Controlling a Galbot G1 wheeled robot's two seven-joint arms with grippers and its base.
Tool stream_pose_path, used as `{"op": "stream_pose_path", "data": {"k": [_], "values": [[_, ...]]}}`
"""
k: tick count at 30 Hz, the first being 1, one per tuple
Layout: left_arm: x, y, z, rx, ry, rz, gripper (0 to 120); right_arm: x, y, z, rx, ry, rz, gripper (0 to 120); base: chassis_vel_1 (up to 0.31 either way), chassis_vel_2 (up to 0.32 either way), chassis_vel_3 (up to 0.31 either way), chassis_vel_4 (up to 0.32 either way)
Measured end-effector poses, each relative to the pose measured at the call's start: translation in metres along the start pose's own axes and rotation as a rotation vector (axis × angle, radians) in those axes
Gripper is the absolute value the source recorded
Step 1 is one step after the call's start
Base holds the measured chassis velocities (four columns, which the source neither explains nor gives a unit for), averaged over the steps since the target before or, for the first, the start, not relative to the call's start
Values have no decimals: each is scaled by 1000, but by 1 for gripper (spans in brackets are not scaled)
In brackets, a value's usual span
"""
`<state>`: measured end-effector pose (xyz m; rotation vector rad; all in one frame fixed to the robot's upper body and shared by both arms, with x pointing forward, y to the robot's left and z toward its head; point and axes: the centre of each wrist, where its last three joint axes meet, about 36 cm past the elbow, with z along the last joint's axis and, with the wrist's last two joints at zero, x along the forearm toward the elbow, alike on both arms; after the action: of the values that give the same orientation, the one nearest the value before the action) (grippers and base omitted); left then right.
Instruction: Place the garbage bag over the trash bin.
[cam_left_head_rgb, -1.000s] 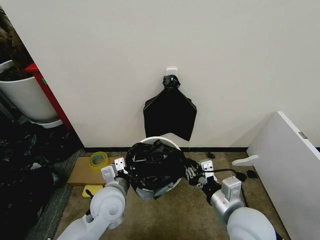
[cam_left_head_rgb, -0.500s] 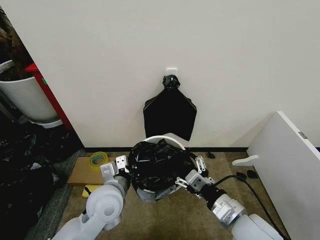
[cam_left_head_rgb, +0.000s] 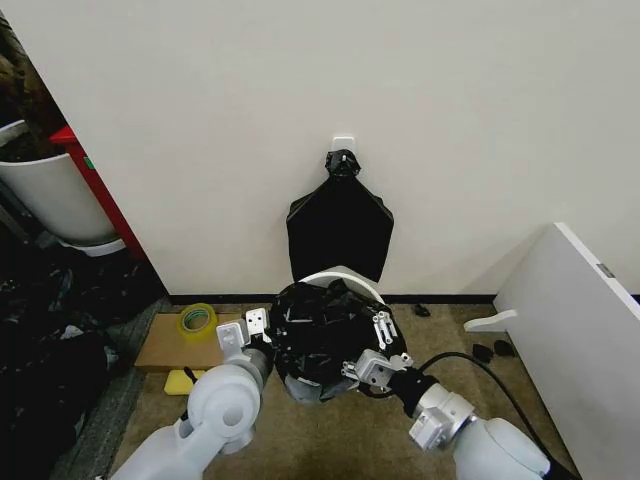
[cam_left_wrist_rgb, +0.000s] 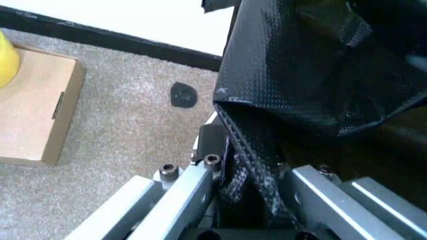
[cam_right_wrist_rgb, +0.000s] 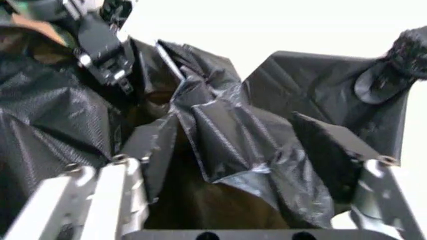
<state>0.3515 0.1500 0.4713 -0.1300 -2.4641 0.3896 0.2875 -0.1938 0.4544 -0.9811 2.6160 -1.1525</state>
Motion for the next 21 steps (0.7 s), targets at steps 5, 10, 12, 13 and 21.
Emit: {"op": "stream_pose_path", "data": {"k": [5, 10, 12, 13, 21], "values": [[0, -2, 1, -1, 3, 6, 1, -4, 5, 8, 14, 20, -21, 39, 0, 0, 0, 0], [2, -2, 1, -1, 2, 11, 1, -10, 4, 11, 28, 32, -13, 20, 0, 0, 0, 0], [3, -2, 1, 0, 1, 13, 1, -11, 3, 12, 36, 35, -11, 16, 0, 0, 0, 0], [4, -2, 1, 0, 0, 14, 1, -12, 3, 13, 41, 39, -10, 11, 0, 0, 0, 0], [7, -1, 2, -11, -5, 22, 1, -9, 2, 16, 46, 50, -5, 0, 0, 0, 0, 0]]}}
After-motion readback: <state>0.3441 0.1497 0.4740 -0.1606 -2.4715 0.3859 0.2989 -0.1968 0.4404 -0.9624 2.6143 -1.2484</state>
